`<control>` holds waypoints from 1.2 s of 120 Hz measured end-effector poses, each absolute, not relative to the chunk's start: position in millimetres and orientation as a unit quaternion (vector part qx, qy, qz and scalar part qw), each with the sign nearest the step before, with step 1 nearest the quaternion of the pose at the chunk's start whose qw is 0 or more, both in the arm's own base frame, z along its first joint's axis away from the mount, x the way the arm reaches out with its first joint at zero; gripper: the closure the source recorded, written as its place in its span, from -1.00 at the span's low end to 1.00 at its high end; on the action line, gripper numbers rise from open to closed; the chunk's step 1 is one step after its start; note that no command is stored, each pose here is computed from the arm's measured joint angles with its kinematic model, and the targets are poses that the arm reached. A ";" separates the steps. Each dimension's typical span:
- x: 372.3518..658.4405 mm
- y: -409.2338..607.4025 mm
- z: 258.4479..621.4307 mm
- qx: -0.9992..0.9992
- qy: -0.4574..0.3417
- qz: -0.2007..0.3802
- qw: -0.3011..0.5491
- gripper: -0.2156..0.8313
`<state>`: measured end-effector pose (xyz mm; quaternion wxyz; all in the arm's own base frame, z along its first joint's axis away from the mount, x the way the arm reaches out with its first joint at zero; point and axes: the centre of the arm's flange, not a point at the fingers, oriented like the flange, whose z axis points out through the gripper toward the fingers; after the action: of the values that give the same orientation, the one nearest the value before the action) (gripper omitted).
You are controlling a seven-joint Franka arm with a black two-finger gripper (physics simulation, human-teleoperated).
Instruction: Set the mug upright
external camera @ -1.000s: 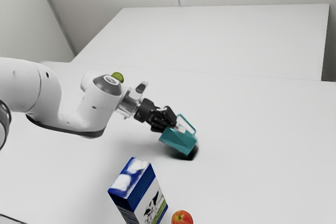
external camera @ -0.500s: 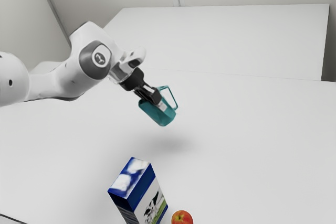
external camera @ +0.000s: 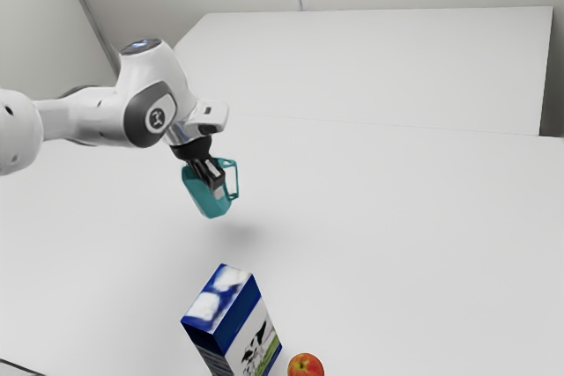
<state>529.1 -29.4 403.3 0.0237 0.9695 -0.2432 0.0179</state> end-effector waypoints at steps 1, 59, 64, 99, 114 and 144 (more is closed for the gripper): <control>529.2 -29.2 402.1 0.970 -0.243 0.017 0.023 0.88; 508.8 -26.3 359.9 0.971 -0.235 0.046 -0.006 0.88; 508.0 -26.5 359.4 0.971 -0.236 0.048 -0.008 0.88; 500.1 -22.8 345.8 0.972 -0.229 0.053 -0.012 0.88; 498.7 -18.5 344.9 0.972 -0.227 0.055 -0.016 0.88; 496.7 -12.4 341.7 0.974 -0.219 0.057 -0.018 0.80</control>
<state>496.7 -12.4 341.7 -0.0180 0.9739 -0.2191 0.0573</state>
